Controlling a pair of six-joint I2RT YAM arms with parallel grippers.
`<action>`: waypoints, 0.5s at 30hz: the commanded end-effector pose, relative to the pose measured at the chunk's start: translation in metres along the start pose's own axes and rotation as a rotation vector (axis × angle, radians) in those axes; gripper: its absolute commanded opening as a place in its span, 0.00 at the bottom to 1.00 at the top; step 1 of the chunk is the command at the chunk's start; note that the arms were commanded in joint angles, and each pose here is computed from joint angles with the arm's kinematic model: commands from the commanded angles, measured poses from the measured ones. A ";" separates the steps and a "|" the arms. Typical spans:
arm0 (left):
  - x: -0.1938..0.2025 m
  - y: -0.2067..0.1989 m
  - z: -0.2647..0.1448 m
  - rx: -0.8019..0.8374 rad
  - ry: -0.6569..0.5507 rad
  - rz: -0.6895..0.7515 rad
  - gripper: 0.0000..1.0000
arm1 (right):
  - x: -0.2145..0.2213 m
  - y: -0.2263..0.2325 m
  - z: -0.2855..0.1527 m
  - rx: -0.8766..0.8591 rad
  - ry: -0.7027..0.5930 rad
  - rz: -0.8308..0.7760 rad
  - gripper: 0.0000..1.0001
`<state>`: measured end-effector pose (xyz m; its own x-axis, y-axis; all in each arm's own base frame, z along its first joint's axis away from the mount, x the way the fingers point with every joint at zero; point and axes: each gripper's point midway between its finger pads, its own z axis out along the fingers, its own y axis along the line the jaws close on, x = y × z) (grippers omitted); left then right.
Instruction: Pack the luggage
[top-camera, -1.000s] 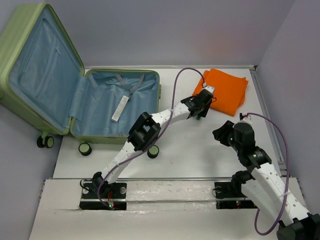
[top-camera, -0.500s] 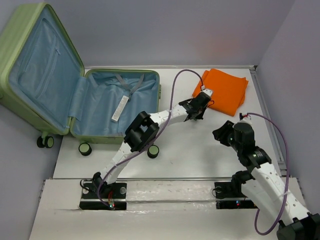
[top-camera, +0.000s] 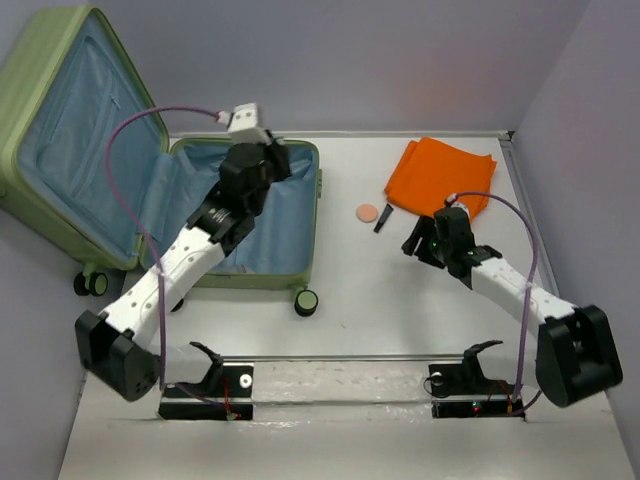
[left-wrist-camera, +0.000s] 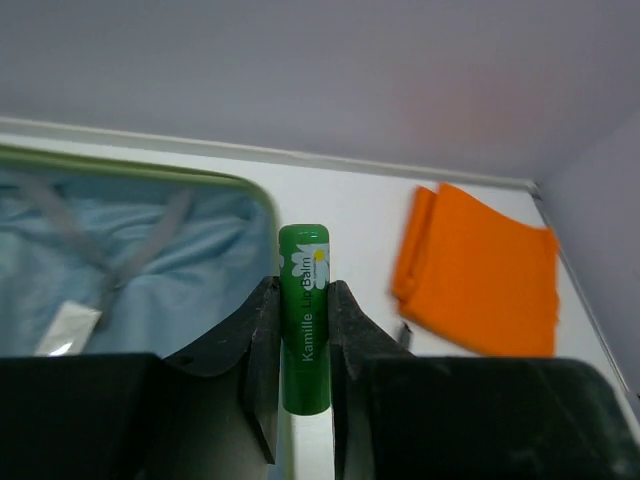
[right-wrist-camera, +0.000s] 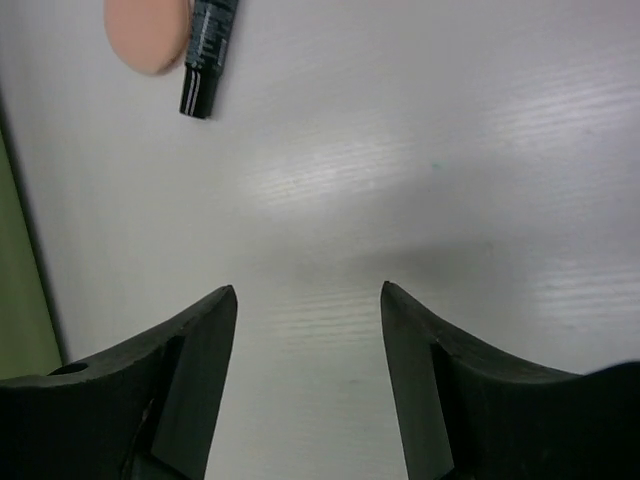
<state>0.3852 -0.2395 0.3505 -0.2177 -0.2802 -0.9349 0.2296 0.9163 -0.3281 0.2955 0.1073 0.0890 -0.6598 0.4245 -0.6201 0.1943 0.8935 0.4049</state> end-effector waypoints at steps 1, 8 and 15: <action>0.049 0.114 -0.009 -0.315 0.027 -0.083 0.17 | -0.054 0.049 0.027 -0.083 -0.114 -0.020 0.67; 0.050 0.155 -0.013 -0.362 0.014 -0.171 0.86 | -0.089 0.080 0.077 -0.062 -0.130 -0.032 0.66; 0.028 0.101 -0.042 -0.092 0.006 -0.218 0.86 | -0.081 0.083 0.122 -0.004 -0.061 -0.061 0.60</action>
<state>0.3837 -0.1201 0.2307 -0.3482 -0.4005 -0.8476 -0.1133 0.9155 -0.3860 0.4308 0.1570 0.0876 -0.6430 0.3934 -0.6571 0.1637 0.9087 0.3839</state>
